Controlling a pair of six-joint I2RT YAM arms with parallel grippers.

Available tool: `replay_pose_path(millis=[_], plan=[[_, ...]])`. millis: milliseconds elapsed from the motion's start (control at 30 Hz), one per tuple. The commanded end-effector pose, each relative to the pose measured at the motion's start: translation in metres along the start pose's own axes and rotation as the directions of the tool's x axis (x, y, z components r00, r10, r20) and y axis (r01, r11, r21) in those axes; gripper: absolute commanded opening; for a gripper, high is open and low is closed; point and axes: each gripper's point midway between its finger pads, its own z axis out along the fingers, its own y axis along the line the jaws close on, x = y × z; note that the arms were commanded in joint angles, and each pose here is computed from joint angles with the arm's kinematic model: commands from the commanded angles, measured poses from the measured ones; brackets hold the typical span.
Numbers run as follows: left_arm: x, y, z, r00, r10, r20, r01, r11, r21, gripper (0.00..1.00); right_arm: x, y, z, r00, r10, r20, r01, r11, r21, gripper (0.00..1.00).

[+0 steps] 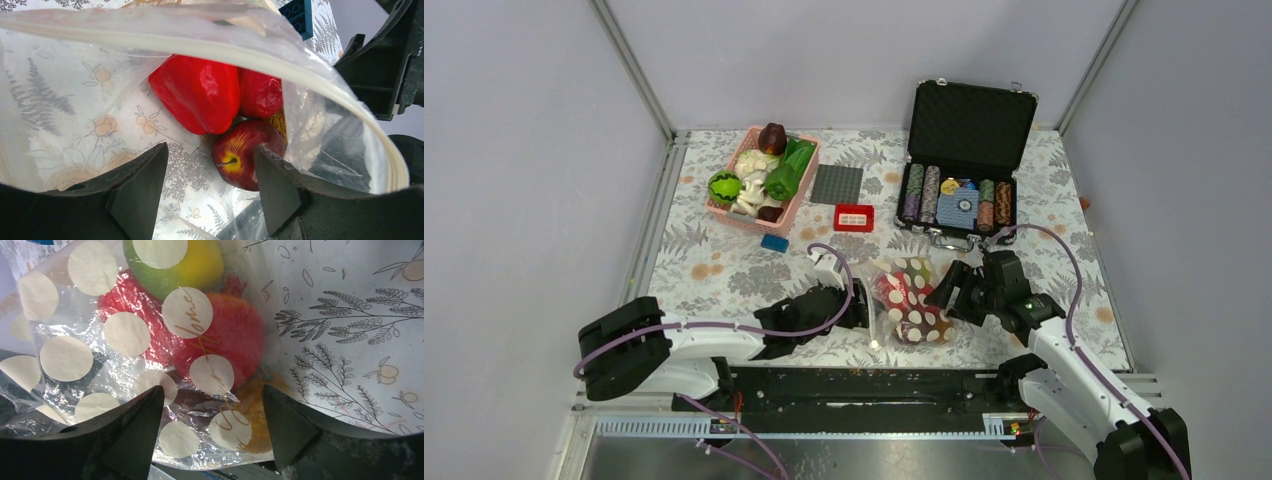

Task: Open the zip-top bag and remove the fake food
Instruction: Pick up the fake fruit from the zipper food storage bag.

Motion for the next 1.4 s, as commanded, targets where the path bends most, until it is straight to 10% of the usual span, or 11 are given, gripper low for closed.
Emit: replay_pose_path(millis=[0,600,867,1367], plan=[[-0.013,-0.020,0.003,0.998,-0.042,0.042,0.040,0.998,0.056,0.65,-0.002,0.016,0.005,0.999,0.038,-0.001,-0.038,0.993,-0.116,0.76],[-0.010,-0.013,0.003,0.992,-0.114,0.055,0.110,0.992,0.065,0.77,-0.004,0.019,0.002,1.000,0.006,0.027,-0.002,0.988,-0.152,0.00],[-0.015,-0.013,-0.004,0.970,-0.223,0.096,0.206,0.966,0.155,0.98,-0.013,0.047,-0.015,0.999,-0.049,0.018,0.052,0.973,-0.226,0.00],[-0.016,-0.010,0.000,0.958,-0.268,0.102,0.250,0.954,0.166,0.99,0.001,0.077,-0.032,0.991,-0.133,-0.030,0.120,0.958,-0.262,0.00]])
